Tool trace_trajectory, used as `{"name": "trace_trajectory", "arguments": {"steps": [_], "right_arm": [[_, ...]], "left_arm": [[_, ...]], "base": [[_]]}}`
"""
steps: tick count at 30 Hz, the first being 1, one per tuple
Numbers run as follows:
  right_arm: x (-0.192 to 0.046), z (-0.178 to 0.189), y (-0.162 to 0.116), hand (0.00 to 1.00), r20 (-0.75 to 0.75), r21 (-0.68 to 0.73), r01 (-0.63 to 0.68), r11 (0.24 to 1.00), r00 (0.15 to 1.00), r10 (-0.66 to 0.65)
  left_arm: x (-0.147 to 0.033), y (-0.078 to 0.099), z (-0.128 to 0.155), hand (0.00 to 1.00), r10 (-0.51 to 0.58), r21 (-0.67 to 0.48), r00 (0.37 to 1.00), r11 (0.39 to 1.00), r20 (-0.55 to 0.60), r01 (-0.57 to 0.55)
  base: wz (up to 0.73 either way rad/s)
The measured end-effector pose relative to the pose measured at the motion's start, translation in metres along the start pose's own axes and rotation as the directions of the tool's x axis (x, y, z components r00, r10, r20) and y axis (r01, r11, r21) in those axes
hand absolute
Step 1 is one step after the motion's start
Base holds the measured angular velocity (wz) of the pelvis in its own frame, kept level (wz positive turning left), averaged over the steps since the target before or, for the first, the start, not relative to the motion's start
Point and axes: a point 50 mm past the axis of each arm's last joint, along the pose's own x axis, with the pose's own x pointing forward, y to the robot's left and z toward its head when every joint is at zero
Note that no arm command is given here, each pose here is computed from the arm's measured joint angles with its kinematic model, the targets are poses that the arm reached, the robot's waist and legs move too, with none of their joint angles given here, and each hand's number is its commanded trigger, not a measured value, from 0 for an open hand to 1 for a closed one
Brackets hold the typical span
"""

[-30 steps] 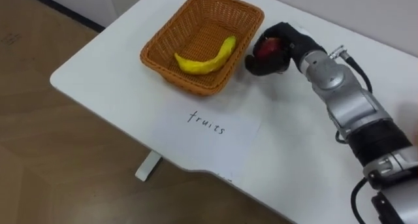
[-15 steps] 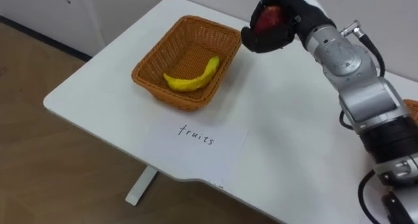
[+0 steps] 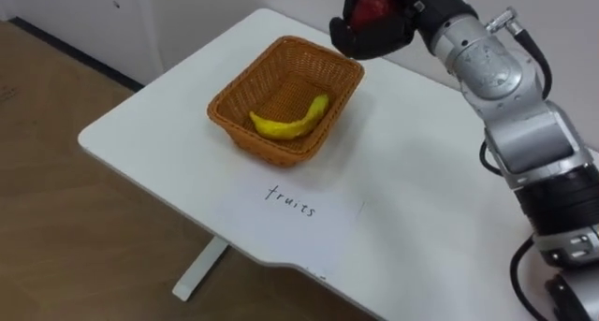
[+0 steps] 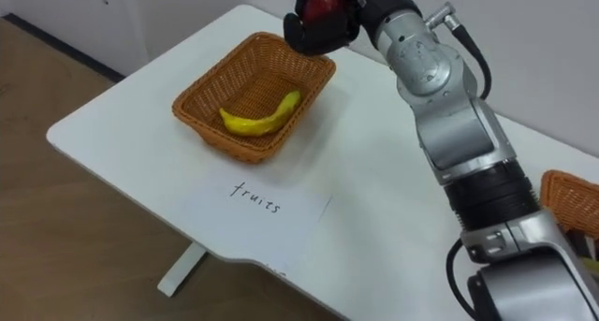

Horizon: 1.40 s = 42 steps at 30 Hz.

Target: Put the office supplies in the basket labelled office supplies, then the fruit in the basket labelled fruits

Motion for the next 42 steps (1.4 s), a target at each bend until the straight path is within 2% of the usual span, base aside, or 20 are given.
{"name": "trace_trajectory", "arguments": {"steps": [9, 18, 19, 20, 21, 22, 23, 31, 42], "right_arm": [[0.001, 0.001, 0.018, 1.0, -0.011, -0.061, -0.072, 0.996, 0.997, 0.071], [0.0, -0.006, 0.024, 1.0, -0.042, -0.123, -0.084, 0.989, 0.996, 0.08], [0.0, -0.006, 0.026, 0.98, -0.045, -0.127, -0.091, 0.988, 0.995, 0.086], [0.0, -0.009, 0.03, 0.85, -0.055, -0.133, -0.106, 0.985, 0.994, 0.099], [0.0, -0.012, 0.033, 0.65, -0.07, -0.137, -0.121, 0.983, 0.991, 0.112], [0.0, -0.014, 0.035, 0.58, -0.078, -0.139, -0.128, 0.982, 0.99, 0.118], [0.0, -0.016, 0.037, 0.01, -0.091, -0.141, -0.14, 0.98, 0.988, 0.128], [-0.006, -0.038, 0.046, 0.0, -0.188, -0.119, -0.17, 0.978, 0.971, 0.146], [-0.007, -0.039, 0.046, 0.0, -0.193, -0.124, -0.17, 0.978, 0.971, 0.144]], "left_arm": [[0.0, -0.001, -0.005, 0.0, 0.006, 0.0, 1.0, 1.0, -0.013, -0.006], [-0.002, 0.004, -0.02, 0.0, -0.003, -0.009, 0.998, 1.0, -0.055, 0.003], [-0.002, 0.004, -0.02, 0.0, -0.005, -0.009, 0.998, 1.0, -0.057, 0.005], [-0.002, 0.004, -0.021, 0.0, -0.01, -0.009, 0.998, 1.0, -0.059, 0.01], [-0.002, 0.004, -0.02, 0.0, -0.013, -0.01, 0.998, 1.0, -0.057, 0.013], [-0.002, 0.004, -0.019, 0.0, -0.015, -0.009, 0.998, 1.0, -0.055, 0.015], [-0.002, 0.004, -0.019, 0.0, -0.019, -0.01, 0.998, 1.0, -0.054, 0.019], [-0.003, 0.005, -0.025, 0.0, -0.034, -0.019, 0.996, 0.999, -0.087, 0.032], [-0.004, 0.006, -0.023, 0.0, -0.04, -0.003, 0.996, 0.999, -0.086, 0.04]], "base": [[0.05], [0.02], [0.03], [0.06], [0.06], [0.05], [0.0], [0.01], [0.0]]}}
